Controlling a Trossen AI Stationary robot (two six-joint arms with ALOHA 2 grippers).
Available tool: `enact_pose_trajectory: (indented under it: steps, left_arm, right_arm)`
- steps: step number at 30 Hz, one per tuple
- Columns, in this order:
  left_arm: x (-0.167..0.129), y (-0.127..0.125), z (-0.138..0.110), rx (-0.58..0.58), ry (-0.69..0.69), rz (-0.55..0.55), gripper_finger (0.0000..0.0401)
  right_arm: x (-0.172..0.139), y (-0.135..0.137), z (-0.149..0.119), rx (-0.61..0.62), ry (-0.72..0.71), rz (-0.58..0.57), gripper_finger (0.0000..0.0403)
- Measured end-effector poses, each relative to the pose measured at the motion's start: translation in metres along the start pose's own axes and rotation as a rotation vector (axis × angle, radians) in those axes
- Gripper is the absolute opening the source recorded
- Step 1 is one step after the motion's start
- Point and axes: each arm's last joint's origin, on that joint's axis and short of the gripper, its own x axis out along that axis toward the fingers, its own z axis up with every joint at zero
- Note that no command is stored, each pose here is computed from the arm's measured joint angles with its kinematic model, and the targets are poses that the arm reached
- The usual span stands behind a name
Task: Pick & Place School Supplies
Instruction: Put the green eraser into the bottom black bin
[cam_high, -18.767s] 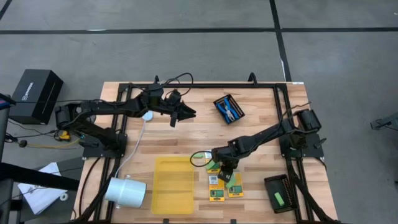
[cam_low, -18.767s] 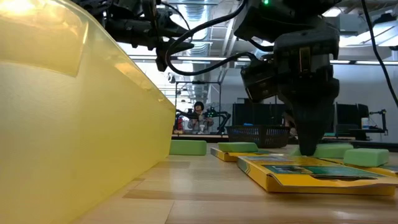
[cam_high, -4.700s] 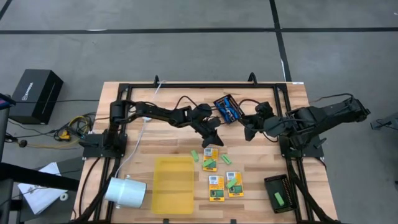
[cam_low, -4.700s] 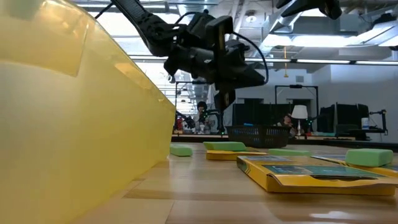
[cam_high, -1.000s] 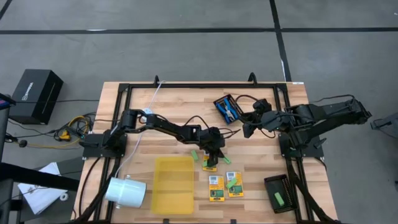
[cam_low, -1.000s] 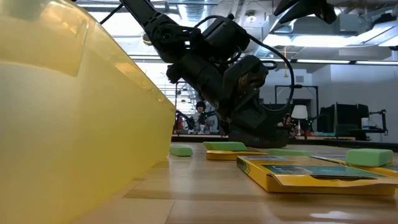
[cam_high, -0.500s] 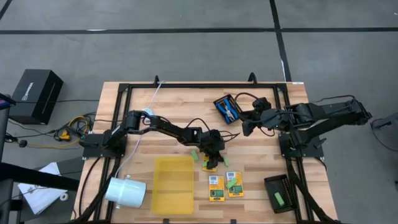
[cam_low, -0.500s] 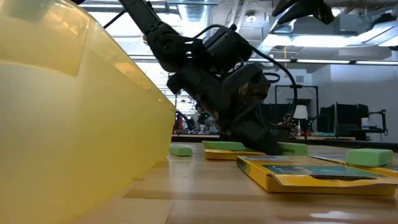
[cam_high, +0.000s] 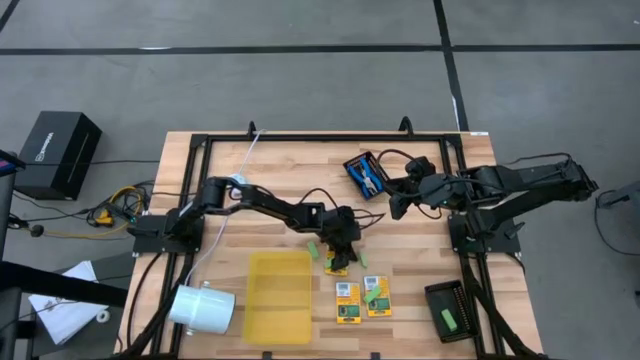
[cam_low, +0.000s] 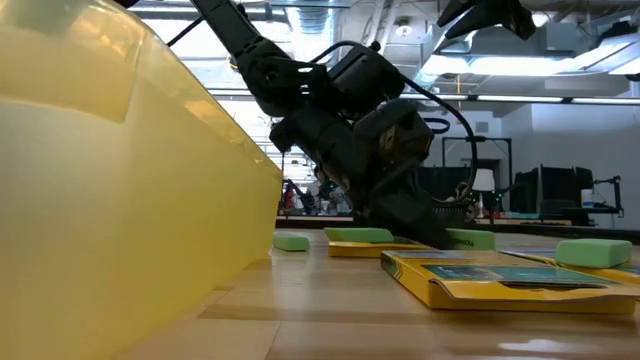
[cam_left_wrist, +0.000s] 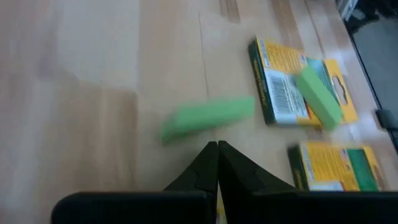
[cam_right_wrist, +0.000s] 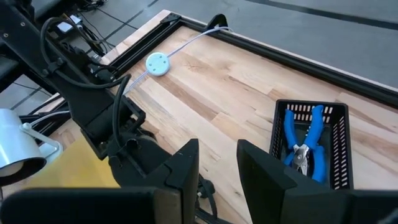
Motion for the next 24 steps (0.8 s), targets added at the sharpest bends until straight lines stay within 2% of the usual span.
enact_pose_trajectory:
  steps: [3, 7, 14, 20, 24]
  left_arm:
    - [-0.006, -0.004, -0.001, 0.019, 0.048, -0.029, 0.0001]
    - [-0.026, -0.016, 0.011, 0.122, 0.038, -0.036, 0.0001]
    - [-0.061, -0.020, 0.031, 0.182, -0.002, 0.027, 0.0001]
    - [-0.086, -0.014, 0.038, 0.132, 0.008, 0.065, 0.0001]
    - [-0.114, -0.008, 0.051, 0.126, -0.050, 0.088, 0.0001]
  right_arm:
    - [0.000, 0.000, 0.000, -0.008, -0.001, 0.001, 0.0102]
    - [0.000, 0.000, 0.001, -0.039, -0.009, 0.005, 0.0102]
    - [0.002, -0.001, 0.004, -0.028, -0.013, 0.009, 0.0102]
    - [0.003, 0.002, 0.003, 0.001, 0.118, 0.158, 0.0102]
    - [0.002, 0.010, 0.008, -0.006, 0.060, 0.234, 0.0102]
